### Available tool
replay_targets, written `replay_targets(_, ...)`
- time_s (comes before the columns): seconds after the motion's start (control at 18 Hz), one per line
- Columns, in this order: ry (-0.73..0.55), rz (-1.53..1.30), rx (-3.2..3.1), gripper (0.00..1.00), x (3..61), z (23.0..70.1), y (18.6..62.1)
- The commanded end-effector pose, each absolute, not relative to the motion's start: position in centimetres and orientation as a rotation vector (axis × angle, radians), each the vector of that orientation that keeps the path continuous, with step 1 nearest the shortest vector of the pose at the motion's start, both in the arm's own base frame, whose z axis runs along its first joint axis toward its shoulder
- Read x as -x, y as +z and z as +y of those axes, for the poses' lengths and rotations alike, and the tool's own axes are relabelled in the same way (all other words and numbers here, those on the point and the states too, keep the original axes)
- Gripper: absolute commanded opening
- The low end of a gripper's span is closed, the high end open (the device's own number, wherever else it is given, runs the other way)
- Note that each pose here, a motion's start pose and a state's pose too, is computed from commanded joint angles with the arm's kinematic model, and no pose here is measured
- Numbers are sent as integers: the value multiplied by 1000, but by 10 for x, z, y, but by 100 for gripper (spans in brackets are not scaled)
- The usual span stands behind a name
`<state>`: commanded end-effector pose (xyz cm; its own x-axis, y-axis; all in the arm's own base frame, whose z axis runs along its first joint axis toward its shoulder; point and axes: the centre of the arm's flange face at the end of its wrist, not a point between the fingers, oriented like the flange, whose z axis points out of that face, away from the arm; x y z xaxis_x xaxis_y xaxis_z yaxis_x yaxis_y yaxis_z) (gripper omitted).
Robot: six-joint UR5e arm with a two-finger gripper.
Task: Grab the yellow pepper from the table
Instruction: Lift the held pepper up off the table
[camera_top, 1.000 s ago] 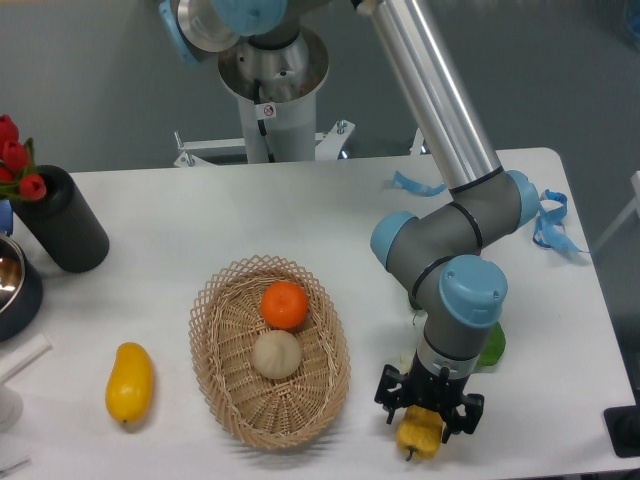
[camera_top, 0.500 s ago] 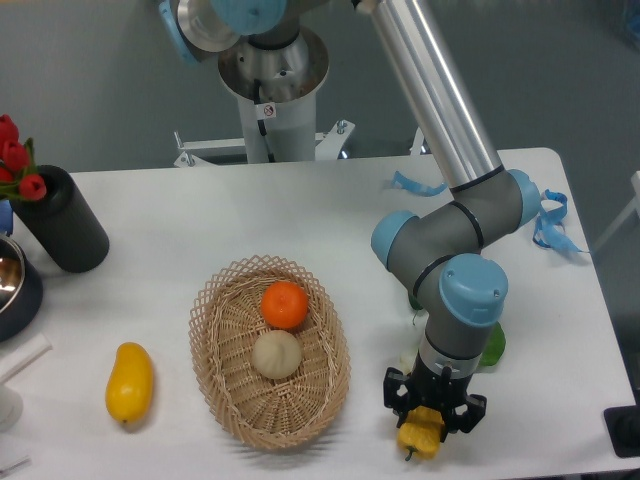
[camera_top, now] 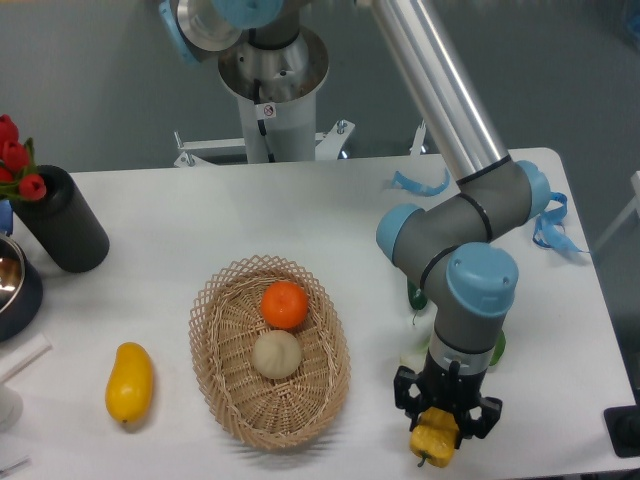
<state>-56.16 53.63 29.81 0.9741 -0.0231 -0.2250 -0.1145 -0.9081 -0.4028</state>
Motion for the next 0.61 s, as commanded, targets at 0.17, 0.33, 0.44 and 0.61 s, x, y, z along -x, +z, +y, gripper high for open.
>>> replay_targets(0.17, 383, 212, 2681, 35, 571, 511, 330)
replay_targets(0.33, 407, 208, 2685, 35, 558, 474, 358)
replay_targets(0.44, 411, 178, 2695, 35, 553, 452, 376)
replay_targets(0.61, 375, 163, 2723, 34, 556, 436, 382)
